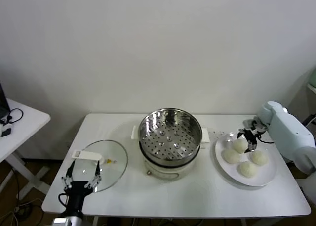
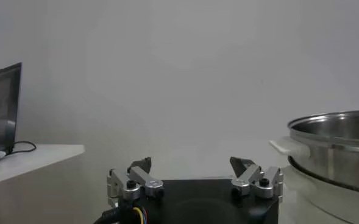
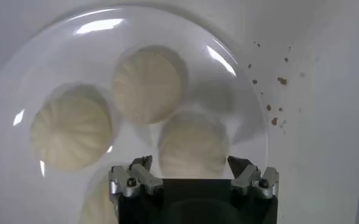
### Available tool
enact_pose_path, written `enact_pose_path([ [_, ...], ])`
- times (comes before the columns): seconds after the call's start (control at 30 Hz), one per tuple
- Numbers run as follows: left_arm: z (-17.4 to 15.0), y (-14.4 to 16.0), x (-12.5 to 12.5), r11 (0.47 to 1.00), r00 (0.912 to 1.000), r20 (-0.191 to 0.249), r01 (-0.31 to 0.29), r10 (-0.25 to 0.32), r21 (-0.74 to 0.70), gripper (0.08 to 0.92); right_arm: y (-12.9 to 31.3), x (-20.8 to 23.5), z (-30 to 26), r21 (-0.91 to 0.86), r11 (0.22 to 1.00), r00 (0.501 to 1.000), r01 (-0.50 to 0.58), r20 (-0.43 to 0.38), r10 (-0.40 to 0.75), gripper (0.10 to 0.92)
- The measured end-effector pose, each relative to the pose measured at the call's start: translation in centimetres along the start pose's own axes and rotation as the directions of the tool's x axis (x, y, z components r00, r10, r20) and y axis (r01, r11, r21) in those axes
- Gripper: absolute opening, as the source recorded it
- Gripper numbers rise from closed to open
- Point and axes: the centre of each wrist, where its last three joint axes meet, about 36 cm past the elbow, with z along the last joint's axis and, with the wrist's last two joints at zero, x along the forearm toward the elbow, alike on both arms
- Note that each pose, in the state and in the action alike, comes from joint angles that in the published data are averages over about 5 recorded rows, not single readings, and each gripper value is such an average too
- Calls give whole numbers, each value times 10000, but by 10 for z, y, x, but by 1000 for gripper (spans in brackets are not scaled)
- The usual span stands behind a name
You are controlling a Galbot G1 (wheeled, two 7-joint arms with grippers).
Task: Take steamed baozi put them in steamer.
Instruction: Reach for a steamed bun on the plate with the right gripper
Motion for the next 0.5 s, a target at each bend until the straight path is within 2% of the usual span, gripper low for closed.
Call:
enact_pose_path([
  [0.13,0,0,0,10000,10000,-5,13,-13,-7,823,-1,-3,-1,-31,10000,10000,38,-10,-38,818],
  [0.37,0,0,0,10000,10000,-9,26,-26,-1,823,-1,-4,1,-123,9999,10000,30,6,-30,730],
  [0.5,0,0,0,10000,10000,-10,32,-32,8,823,-1,-3,2,-167,9999,10000,22,10,-22,710],
])
